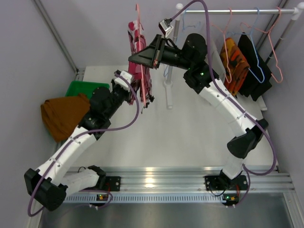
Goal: Remove the trousers from the hanger
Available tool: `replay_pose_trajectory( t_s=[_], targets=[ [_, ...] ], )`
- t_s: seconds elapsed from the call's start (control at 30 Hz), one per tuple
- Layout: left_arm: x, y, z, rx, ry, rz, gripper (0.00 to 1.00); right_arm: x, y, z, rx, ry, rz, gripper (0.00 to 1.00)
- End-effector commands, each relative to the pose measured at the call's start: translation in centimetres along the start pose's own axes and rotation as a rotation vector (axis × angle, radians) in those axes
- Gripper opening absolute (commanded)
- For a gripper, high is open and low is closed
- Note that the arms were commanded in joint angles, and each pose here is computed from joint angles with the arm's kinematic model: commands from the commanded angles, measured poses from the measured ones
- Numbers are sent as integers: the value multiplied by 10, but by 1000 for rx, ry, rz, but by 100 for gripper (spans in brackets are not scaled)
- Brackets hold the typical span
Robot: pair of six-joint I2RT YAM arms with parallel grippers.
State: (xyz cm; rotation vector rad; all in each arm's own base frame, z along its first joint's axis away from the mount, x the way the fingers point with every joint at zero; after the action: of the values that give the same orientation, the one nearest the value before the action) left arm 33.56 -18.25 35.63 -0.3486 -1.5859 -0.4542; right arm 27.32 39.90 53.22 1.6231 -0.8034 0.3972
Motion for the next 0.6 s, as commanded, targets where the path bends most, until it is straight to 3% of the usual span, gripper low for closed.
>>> replay_pose_trajectory(
  t_s=[0.0, 0.43, 0.57],
  targets=[
    [83, 7, 17, 10, -200, 37, 0, 20, 49, 25, 80, -78, 189, 0],
    [193, 6, 68, -26, -362, 269, 0, -19, -57, 29, -123, -10, 51, 0],
    [224, 10, 86, -22, -425, 294, 0, -27, -71, 32, -141, -5, 17, 0]
  ],
)
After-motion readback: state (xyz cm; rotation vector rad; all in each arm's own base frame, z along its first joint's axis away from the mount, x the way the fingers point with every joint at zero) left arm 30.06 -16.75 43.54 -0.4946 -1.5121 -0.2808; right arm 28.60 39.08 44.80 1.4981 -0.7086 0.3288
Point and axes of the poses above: each gripper's point midway between its finger pads, its own z axis back along the fingers, its own y axis along the line the jaws close on, x = y × z, the point moved 1 cm from there along z, back along the fingers, and after that the axes turned 8 degrees about z, right-handed, at the moved point
